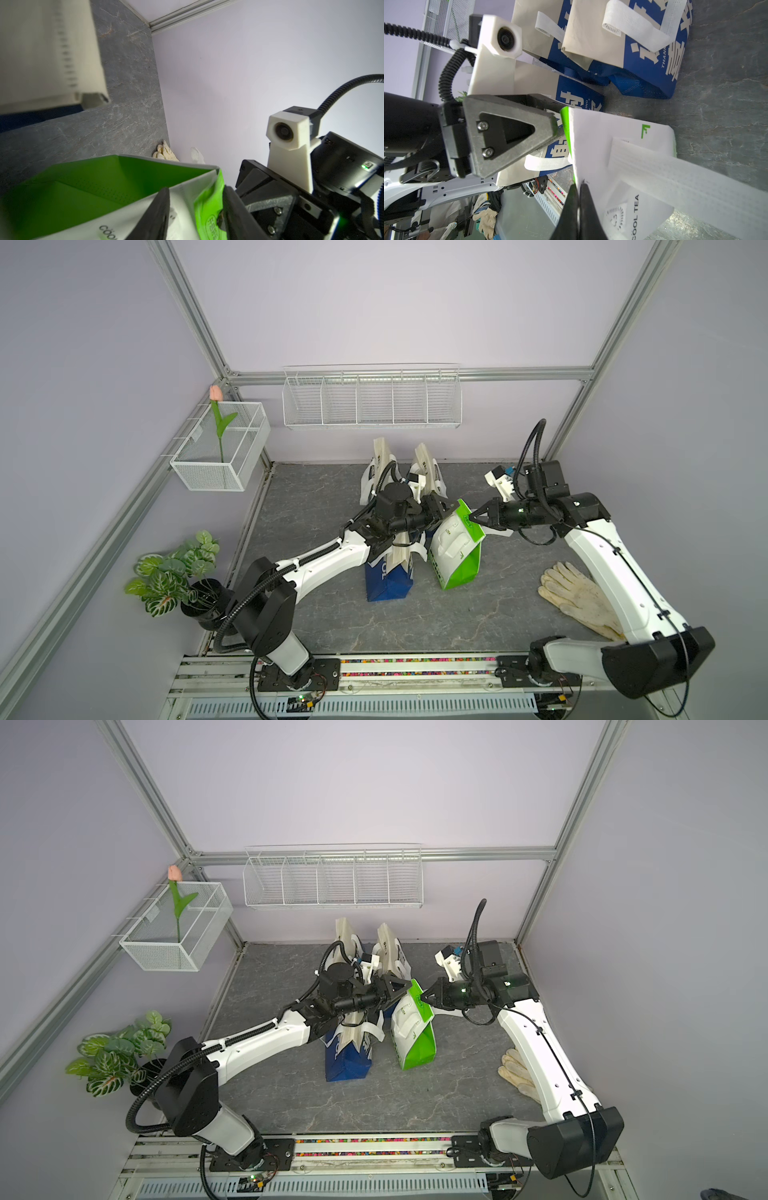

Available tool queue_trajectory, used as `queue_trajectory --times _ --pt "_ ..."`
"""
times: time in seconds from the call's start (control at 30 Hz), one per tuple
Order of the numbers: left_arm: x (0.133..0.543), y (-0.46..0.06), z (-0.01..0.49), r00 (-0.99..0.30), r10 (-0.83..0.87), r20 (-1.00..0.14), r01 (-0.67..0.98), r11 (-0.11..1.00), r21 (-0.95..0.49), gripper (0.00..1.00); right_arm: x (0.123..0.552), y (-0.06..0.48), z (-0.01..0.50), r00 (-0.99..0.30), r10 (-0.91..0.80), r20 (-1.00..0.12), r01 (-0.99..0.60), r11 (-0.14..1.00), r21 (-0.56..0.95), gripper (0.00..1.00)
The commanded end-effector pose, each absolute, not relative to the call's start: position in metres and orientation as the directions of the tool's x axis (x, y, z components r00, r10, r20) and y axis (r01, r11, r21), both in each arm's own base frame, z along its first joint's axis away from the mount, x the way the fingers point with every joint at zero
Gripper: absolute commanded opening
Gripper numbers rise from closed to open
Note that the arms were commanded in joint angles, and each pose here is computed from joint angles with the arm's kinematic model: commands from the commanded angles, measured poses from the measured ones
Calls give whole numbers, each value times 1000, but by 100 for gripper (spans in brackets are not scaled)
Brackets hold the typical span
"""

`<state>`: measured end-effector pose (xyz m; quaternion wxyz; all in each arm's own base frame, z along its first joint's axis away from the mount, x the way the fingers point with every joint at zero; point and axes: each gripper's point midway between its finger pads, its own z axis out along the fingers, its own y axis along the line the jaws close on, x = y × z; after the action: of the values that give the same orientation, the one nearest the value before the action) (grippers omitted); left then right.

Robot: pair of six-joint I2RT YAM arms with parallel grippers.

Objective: Open the takeout bag
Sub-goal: Open the takeout bag at the center of the board.

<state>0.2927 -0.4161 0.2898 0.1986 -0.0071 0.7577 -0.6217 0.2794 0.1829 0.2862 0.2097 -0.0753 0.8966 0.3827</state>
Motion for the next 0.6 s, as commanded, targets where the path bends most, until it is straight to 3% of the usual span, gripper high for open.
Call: queue_trajectory --times 0.0,0.37,0.57 --pt "295 -416 308 -911 -279 -304 262 178 -949 43 273 194 306 -868 9 -496 -379 633 675 7" --pt "293 -420 304 -920 -265 -288 255 151 -955 32 275 196 303 -872 5 -490 -374 640 672 7" --pt "282 -428 297 -933 -228 -278 250 145 -957 31 276 196 303 -872 7 -490 -372 640 672 7"
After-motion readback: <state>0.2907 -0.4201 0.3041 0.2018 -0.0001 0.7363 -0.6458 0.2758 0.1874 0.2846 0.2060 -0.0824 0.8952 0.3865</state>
